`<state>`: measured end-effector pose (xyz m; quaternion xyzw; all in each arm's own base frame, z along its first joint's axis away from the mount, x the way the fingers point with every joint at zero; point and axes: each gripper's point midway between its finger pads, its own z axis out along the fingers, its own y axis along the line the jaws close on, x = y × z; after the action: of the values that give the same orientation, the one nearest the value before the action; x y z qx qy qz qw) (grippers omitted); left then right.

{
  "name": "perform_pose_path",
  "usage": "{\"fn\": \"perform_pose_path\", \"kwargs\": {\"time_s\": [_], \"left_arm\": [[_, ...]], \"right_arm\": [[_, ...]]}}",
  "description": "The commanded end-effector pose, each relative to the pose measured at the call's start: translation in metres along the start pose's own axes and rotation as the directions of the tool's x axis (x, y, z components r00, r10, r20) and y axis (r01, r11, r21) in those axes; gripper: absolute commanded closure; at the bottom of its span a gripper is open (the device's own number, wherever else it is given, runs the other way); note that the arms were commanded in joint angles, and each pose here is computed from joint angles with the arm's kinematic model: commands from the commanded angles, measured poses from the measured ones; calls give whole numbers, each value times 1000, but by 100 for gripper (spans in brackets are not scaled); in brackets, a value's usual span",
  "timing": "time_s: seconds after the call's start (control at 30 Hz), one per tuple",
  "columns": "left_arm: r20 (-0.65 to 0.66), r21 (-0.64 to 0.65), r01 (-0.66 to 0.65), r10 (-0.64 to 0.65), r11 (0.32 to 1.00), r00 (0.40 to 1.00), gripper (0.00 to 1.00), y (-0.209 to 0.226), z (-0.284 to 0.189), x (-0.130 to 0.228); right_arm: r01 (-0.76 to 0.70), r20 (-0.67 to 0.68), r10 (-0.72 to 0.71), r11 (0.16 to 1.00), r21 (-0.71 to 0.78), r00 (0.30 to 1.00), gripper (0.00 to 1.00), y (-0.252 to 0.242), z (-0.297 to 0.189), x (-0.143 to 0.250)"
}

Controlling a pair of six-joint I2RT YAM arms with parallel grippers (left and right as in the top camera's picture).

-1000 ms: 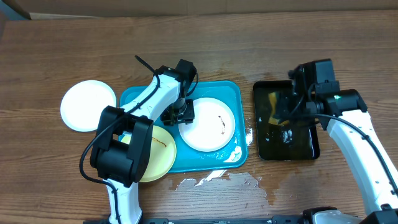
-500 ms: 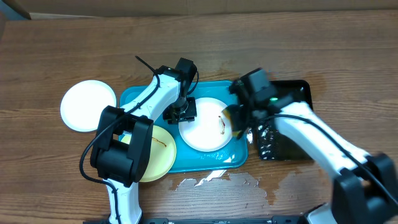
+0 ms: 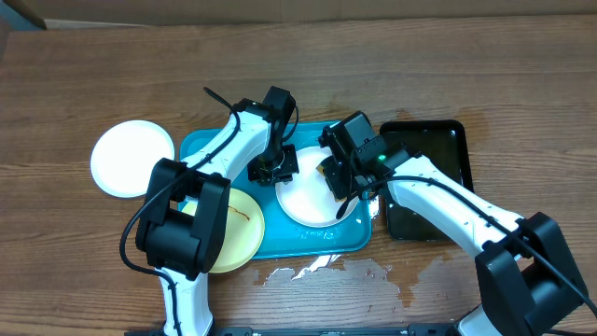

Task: Clean dirty plates on tray and stack at the side
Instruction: 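Scrub the white plate with the sponge while the left gripper holds it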

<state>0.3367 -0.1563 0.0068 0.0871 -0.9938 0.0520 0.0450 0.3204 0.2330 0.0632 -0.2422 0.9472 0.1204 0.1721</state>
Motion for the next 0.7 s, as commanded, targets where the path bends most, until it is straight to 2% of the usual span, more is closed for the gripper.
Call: {"fn": "perform_pose_path", "kwargs": {"time_s": [0.0, 0.07, 0.2, 0.3, 0.47, 0.67], "left_arm": [[-22, 6, 18, -17, 1000, 1000, 75, -2, 6, 1], [-22, 6, 18, -17, 1000, 1000, 75, -2, 6, 1], [-17, 5, 17, -17, 1000, 1000, 72, -2, 6, 0], [-18, 5, 16, -16, 1000, 1000, 71, -2, 6, 0], [-18, 5, 12, -12, 1000, 1000, 68, -2, 6, 0], [-17, 5, 9, -9, 1000, 1000, 69, -2, 6, 0]], "right_arm": [[13, 25, -13, 1000, 4, 1000, 96, 2, -5, -7], [12, 22, -12, 1000, -1, 1000, 96, 2, -4, -6], [7, 10, -7, 1000, 1, 1000, 59, 1, -2, -1], [9, 14, -9, 1000, 1, 1000, 47, 2, -3, -3], [5, -19, -5, 1000, 5, 1000, 42, 3, -16, -5], [-13, -98, 14, 1000, 13, 995, 43, 2, -11, 19]]}}
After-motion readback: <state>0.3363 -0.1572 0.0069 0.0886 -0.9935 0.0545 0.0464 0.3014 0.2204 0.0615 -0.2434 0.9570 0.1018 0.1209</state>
